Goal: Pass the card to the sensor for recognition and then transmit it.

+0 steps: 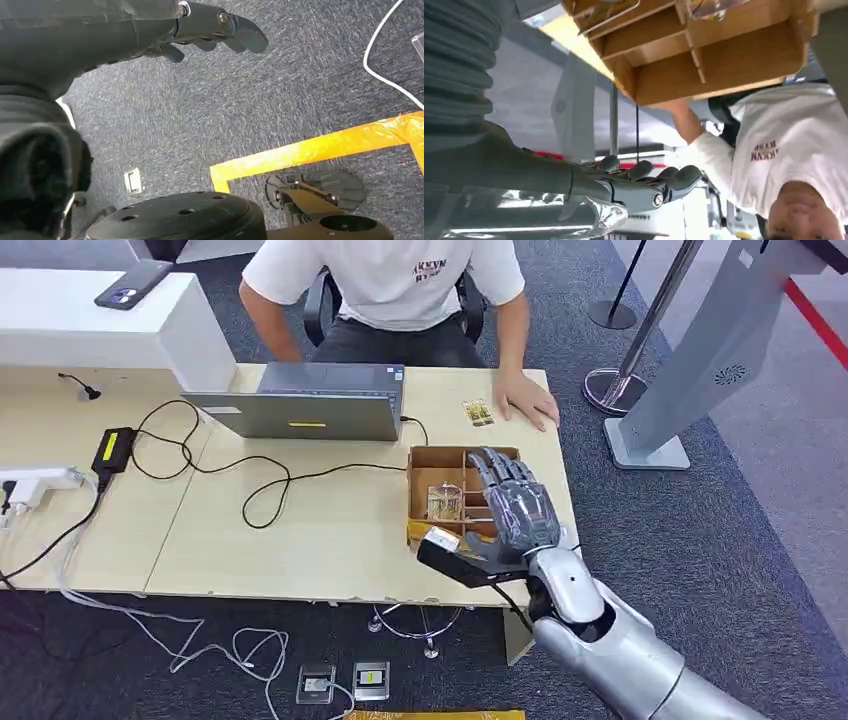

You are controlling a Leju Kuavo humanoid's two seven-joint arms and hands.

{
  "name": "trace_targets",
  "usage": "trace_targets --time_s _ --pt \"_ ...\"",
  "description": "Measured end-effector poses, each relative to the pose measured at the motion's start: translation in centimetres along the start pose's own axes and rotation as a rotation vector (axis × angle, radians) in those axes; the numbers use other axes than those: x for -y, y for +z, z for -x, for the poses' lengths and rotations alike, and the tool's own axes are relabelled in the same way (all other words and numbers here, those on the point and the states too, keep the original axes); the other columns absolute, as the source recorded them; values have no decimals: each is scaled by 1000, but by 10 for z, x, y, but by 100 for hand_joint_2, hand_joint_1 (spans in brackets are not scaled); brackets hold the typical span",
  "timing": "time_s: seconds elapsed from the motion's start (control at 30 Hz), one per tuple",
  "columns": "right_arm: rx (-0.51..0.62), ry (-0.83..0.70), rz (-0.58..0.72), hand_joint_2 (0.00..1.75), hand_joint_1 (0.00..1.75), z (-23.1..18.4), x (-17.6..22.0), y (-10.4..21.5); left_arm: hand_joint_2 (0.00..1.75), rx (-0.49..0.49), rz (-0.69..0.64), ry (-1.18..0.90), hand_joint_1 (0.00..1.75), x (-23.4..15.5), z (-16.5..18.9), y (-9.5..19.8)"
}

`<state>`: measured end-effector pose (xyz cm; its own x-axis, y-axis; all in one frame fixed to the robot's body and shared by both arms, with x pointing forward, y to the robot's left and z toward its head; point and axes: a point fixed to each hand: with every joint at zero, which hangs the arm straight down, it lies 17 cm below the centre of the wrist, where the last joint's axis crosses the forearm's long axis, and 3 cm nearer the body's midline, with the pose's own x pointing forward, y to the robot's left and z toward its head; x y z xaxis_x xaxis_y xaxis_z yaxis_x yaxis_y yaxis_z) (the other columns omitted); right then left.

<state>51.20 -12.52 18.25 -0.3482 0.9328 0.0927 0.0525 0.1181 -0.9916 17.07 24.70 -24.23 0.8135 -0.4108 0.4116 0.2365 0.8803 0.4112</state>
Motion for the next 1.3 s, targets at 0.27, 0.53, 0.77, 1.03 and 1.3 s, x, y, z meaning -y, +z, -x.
trace_targets --time_s 0.27,0.53,0.77,1.03,1.3 --pt "-16 42 -28 175 0 11 -13 -5 0 -7 0 7 0 0 1 0" --pt "-38 46 -79 175 0 19 -32 -8 0 -18 0 19 0 0 3 0" --pt "-66 38 -111 175 0 32 -44 -11 0 -24 0 29 0 0 4 0" --pt "-102 37 -133 175 0 47 -54 -13 0 -24 -1 39 0 0 4 0" --pt "-121 38 -146 175 0 54 -61 -12 0 -23 -1 41 0 0 3 0"
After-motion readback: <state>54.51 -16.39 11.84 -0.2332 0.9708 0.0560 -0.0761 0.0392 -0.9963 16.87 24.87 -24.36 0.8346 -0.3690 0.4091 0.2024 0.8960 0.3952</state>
